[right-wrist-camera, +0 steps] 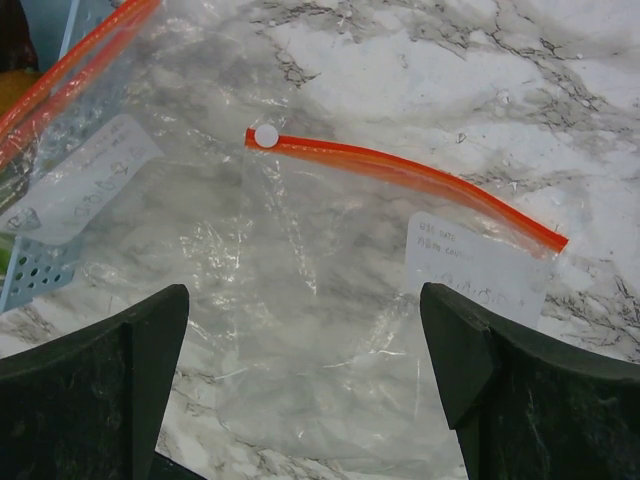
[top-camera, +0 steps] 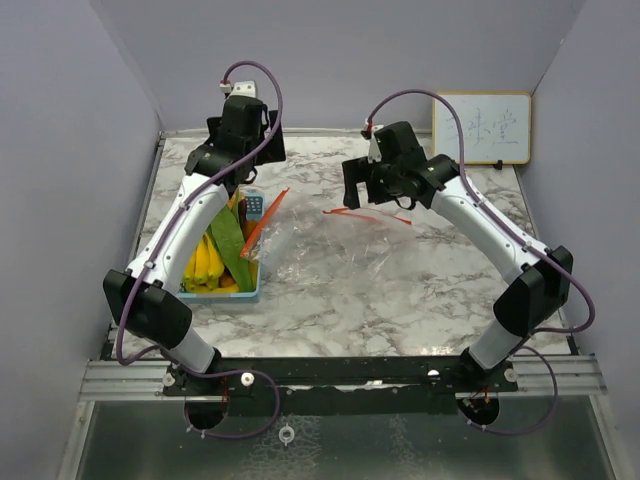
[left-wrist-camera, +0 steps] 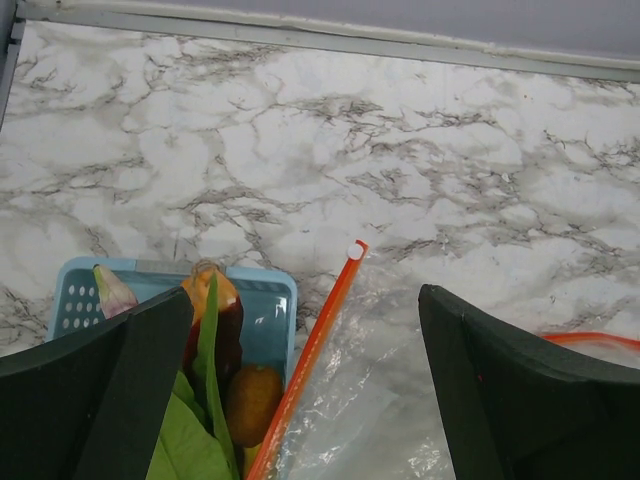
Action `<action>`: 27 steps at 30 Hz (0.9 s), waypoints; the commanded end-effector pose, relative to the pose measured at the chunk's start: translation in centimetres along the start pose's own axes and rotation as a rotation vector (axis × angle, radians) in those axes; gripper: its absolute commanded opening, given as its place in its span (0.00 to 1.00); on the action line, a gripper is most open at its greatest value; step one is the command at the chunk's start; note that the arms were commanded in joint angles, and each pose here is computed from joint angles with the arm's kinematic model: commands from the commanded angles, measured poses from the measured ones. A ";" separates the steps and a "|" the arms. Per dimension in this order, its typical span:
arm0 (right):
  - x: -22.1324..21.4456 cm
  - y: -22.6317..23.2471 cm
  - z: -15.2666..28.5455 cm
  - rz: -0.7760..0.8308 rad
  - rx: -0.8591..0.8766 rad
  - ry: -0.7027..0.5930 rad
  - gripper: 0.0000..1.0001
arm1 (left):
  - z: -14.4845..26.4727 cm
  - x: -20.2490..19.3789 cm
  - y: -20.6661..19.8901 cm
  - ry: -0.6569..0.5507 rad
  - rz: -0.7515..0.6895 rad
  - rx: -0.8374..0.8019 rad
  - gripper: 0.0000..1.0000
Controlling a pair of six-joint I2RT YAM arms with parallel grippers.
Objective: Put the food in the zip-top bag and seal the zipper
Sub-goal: Pick up the zipper food storage bag at the center of the board.
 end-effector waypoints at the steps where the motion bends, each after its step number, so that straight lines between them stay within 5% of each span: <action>1: 1.4 0.0 -0.4 -0.056 -0.071 -0.011 1.00 | 1.3 1.9 -0.2 -0.070 -0.030 -0.056 0.99; 9: 4.0 -0.1 -1.8 -0.203 -0.059 -0.036 1.00 | 2.7 0.4 -2.6 -0.171 -0.020 -0.315 0.99; 18: 2.3 -0.1 -6.5 -0.203 -0.046 0.078 1.00 | 3.8 -3.0 0.8 -0.100 0.020 -0.213 0.99; 27: -2.1 0.7 -7.2 0.012 -0.145 0.207 1.00 | 4.2 -5.1 2.2 -0.057 0.002 -0.224 0.99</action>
Point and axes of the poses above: each gripper's point midway between its finger pads, its own z axis back along the fingers, its own y axis along the line the jaws close on, x = y × z, the point moved 6 cm from there along z, back along the fingers, and after that the axes turned 15 degrees about -z, right-handed, at the moved point
